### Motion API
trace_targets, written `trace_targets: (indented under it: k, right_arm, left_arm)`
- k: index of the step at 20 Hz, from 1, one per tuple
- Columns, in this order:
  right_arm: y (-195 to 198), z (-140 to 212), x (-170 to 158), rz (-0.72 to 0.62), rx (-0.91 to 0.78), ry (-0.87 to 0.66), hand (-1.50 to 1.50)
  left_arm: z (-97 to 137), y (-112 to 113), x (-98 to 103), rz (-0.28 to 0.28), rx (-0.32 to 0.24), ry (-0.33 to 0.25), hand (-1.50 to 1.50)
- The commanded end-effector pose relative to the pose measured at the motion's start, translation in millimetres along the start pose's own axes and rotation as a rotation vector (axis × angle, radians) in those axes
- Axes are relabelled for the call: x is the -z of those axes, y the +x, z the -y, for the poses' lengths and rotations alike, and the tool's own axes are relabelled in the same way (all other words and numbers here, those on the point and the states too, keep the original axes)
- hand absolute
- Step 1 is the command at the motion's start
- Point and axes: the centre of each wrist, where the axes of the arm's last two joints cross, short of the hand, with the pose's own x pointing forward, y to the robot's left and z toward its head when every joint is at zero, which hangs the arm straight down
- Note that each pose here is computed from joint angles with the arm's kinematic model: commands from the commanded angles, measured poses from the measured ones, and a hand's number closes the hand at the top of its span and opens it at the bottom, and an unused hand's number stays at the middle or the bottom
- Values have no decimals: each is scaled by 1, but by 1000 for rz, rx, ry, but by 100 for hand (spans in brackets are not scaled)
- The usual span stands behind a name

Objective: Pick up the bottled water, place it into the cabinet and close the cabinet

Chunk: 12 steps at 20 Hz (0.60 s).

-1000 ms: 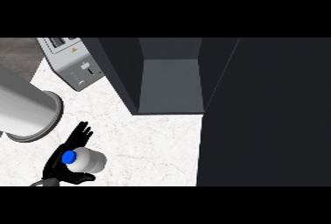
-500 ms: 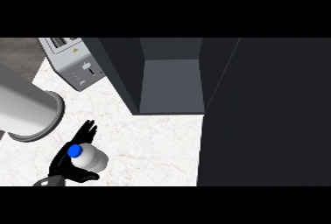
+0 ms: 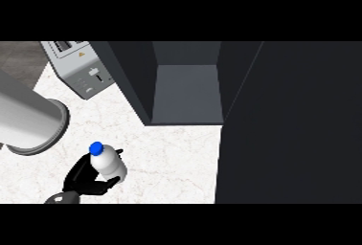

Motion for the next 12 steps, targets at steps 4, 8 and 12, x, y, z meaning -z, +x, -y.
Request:
trace_targets:
  k: [4,8,12]
  right_arm:
    - [10,-9,5,6,2,7,-150]
    - [4,7,-2,-6,2,18,-150]
    - [9,7,2,-8,-4,11,-150]
  left_arm:
    - [15,-15,7,77,-60,-19,150]
    - [2,-2,11,230,-195,184,150]
    - [0,0,13,262,-224,237,150]
